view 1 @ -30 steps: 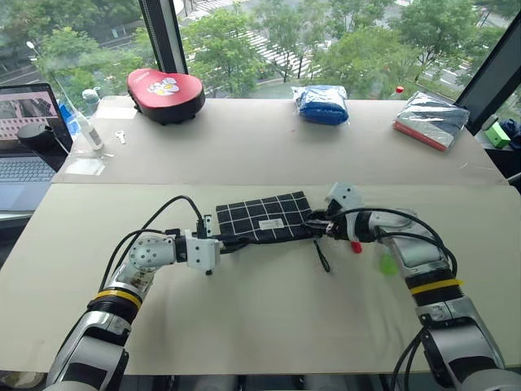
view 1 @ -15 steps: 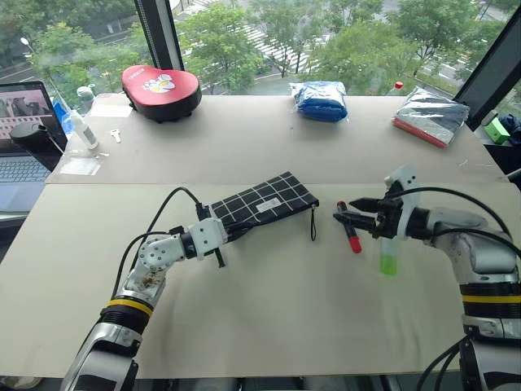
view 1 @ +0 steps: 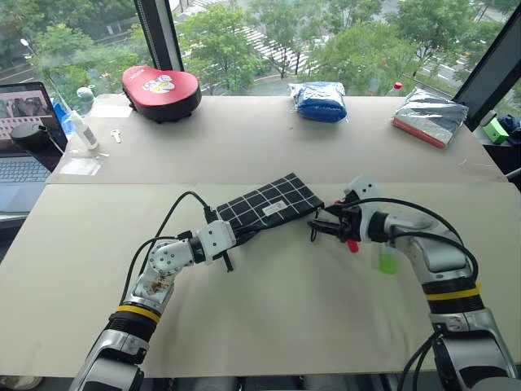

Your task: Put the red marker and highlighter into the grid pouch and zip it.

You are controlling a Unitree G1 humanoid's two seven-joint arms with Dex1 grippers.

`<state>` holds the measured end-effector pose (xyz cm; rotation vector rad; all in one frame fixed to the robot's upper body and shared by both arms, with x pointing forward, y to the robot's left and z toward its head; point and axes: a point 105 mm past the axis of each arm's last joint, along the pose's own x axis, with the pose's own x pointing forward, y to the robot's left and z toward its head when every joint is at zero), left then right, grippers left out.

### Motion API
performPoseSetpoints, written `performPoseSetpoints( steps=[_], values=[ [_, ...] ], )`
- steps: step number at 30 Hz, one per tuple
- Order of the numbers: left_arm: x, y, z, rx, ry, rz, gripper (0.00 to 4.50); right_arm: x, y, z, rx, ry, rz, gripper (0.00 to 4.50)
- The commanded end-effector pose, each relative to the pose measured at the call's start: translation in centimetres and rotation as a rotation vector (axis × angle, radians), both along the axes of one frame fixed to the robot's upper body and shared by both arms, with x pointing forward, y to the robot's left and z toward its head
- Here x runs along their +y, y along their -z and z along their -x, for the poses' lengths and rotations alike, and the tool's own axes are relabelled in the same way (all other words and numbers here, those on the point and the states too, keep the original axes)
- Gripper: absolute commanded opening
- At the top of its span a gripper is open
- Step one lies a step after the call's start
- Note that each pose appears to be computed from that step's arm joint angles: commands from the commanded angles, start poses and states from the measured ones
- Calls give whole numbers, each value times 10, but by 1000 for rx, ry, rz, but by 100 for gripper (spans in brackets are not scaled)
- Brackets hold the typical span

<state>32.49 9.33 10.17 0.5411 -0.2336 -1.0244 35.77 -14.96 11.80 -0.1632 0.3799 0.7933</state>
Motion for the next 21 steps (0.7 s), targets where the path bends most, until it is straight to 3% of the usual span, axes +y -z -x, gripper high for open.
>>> performPoseSetpoints(
  steps=[1, 13, 16, 21],
  values=[
    [1, -13, 0, -40, -20, 35, 0, 5, -11, -3, -50, -19, -10, 374],
    [-1, -23, 1, -37, -42, 84, 0, 19, -7, -14, -67, -33, 10, 374],
    [-2, -21, 3, -34, -42, 81, 0, 21, -8, -16, -79, -38, 7, 300],
    [-2, -20, 3, -36, -42, 69, 0, 29, -8, -10, -78, -99, 7, 139]
  ],
)
